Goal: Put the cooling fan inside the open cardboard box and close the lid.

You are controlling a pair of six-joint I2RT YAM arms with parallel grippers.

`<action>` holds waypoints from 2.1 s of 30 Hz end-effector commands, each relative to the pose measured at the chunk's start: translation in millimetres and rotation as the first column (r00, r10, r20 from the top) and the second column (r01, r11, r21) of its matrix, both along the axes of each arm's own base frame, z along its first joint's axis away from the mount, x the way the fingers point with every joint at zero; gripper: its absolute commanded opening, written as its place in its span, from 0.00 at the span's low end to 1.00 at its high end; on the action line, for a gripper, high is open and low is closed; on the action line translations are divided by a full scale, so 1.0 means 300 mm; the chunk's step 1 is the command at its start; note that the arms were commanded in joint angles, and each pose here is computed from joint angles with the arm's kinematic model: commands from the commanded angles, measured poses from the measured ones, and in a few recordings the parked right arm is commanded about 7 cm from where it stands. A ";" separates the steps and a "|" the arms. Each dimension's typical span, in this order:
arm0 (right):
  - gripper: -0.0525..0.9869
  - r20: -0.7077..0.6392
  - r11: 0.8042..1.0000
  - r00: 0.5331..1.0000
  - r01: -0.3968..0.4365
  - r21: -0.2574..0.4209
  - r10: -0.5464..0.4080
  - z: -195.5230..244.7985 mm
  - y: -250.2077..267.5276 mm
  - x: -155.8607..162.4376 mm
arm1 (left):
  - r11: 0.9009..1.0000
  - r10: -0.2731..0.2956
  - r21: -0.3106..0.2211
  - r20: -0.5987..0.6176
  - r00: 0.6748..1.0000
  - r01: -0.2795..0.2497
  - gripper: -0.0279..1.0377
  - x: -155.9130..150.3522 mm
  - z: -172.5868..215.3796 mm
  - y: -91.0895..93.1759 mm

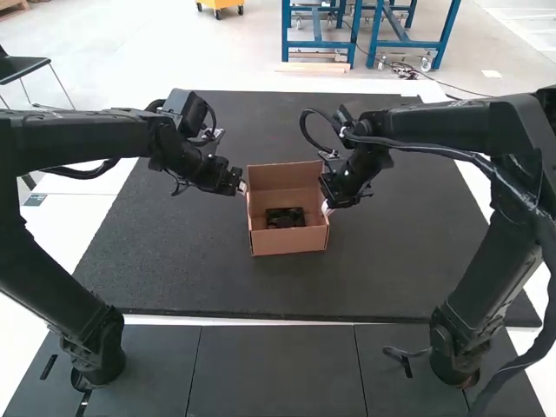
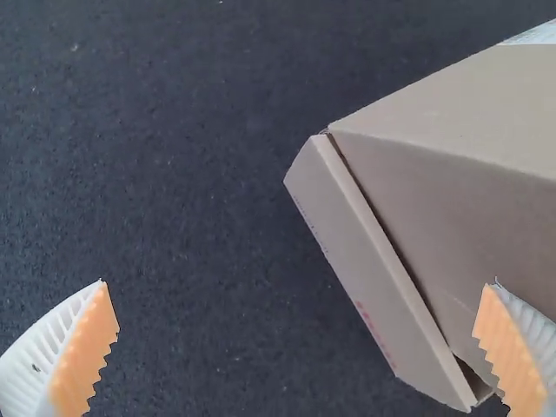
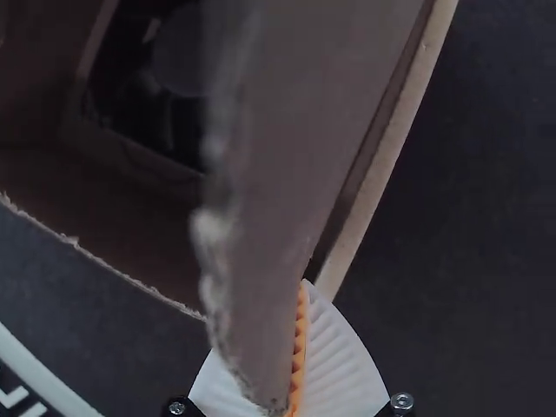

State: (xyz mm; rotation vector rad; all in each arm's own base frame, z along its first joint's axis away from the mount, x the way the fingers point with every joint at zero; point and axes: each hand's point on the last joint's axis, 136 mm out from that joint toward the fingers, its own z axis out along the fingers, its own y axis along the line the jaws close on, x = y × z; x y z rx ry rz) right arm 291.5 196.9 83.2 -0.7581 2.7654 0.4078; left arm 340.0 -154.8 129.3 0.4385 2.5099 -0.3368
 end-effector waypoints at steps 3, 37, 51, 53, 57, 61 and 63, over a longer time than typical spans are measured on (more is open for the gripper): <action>0.35 0.024 1.000 1.000 -0.011 -0.008 0.011 0.032 0.009 -0.004 | 1.000 -0.003 -0.023 0.020 1.000 0.003 0.94 -0.009 0.037 -0.006; 0.78 0.530 0.983 0.842 -0.002 0.181 -0.096 0.529 -0.092 -0.061 | 0.996 0.059 -0.069 0.166 0.984 -0.048 0.94 0.151 0.248 -0.011; 0.78 0.471 0.980 0.873 0.041 0.195 -0.130 0.538 -0.156 -0.187 | 0.998 0.009 -0.061 0.156 0.988 0.000 0.94 0.180 0.235 -0.090; 0.78 0.470 0.980 0.873 0.043 0.194 -0.131 0.539 -0.161 -0.194 | 0.999 -0.003 -0.049 0.138 0.990 0.010 0.94 0.168 0.216 -0.093; 0.78 0.480 0.979 0.867 0.041 0.201 -0.135 0.558 -0.160 -0.190 | 0.998 -0.057 -0.023 0.075 0.996 0.059 0.94 0.118 0.154 -0.114; 0.78 0.484 0.978 0.865 0.035 0.206 -0.133 0.570 -0.155 -0.191 | 0.996 -0.087 -0.014 0.033 0.996 0.088 0.94 0.078 0.106 -0.130; 0.78 0.474 0.978 0.870 0.041 0.204 -0.136 0.562 -0.159 -0.197 | 0.995 -0.097 -0.012 0.013 0.995 0.097 0.94 0.060 0.083 -0.135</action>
